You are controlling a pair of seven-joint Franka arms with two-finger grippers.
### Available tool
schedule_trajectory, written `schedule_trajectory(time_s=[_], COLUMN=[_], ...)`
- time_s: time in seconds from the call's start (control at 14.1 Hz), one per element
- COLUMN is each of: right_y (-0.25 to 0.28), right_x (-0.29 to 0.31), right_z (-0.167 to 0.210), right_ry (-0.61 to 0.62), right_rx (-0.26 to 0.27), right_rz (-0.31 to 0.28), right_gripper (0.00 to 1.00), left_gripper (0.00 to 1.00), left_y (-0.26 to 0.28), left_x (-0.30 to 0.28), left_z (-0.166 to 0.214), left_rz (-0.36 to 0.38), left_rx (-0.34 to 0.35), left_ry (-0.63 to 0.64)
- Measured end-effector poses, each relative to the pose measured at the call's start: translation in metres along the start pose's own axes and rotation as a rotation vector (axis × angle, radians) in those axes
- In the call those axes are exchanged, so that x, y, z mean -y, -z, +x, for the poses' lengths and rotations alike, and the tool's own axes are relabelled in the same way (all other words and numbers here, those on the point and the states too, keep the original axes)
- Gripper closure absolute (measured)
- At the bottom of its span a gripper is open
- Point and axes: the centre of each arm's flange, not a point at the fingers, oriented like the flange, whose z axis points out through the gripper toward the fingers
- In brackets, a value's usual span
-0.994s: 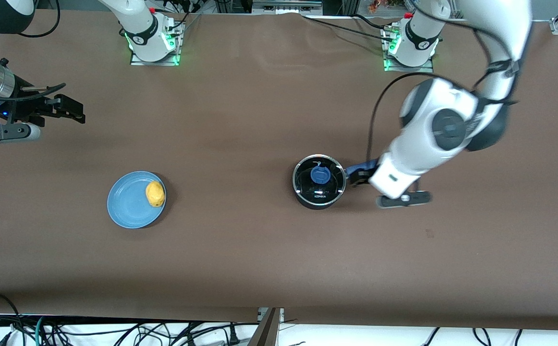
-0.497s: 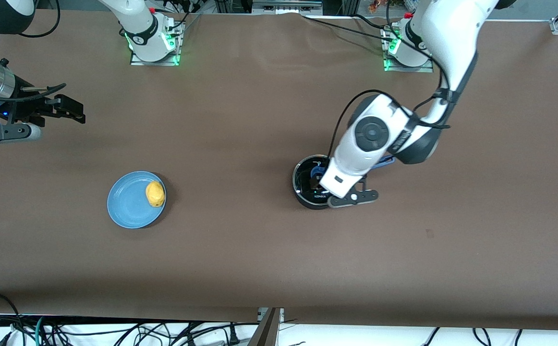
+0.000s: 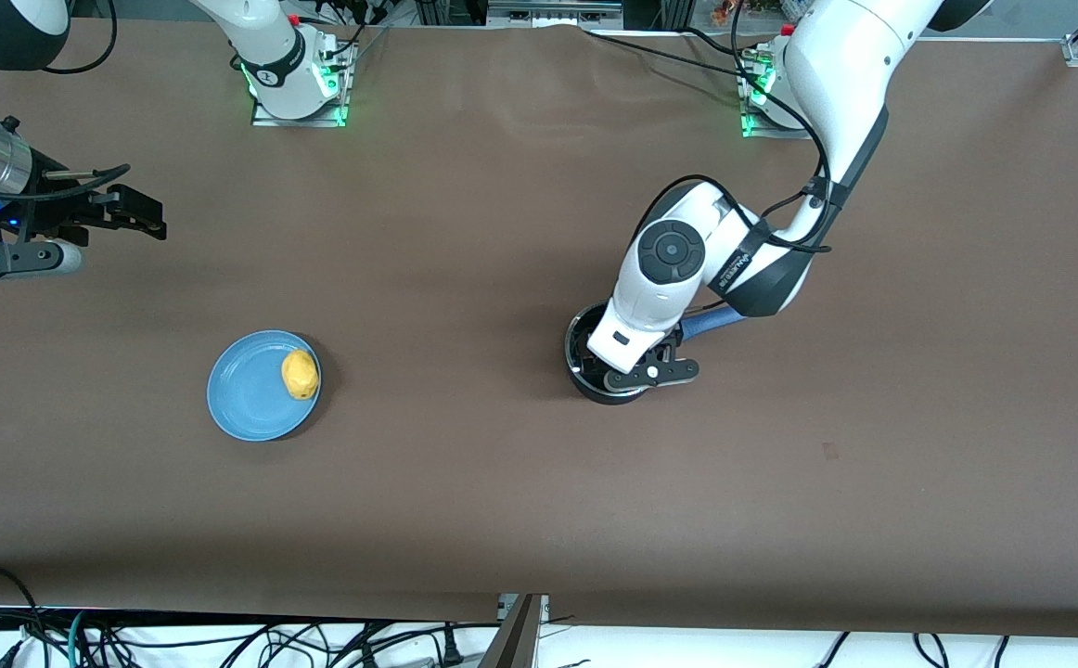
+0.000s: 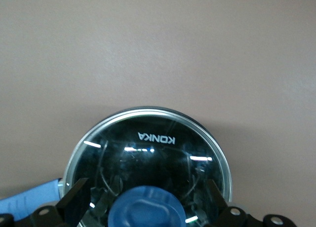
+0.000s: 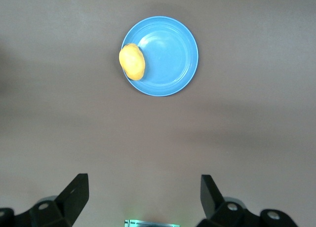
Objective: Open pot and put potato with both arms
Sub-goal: 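Close the left gripper on the blue lid knob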
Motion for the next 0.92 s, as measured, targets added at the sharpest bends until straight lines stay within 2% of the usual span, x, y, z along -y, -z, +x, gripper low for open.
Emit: schedule_trajectory(time_s=[0.57,0.71,0.92], right_y=[-0.001,-0.004,-0.006], right_x=[0.0,0.0,0.0], right_z=[0.0,0.0,0.0], right_ry=[0.0,0.0,-0.001], right_rx=[0.004,0.015,0.023], right_rz=[0.0,0.0,0.0], right_gripper=[0.0,0.0,0.0], left_gripper=[0.0,0.11,0.21], left_y=[-0.016,-0.016,-0.016], left_x=[-0.002,-0.002,-0.002], left_z=[-0.012,-0.012,-0.012], left_rz=[0.017,0.018,0.021], left_rx=[0.028,0.028,0.023], left_ry=[-0.017,-0.022,-0.037])
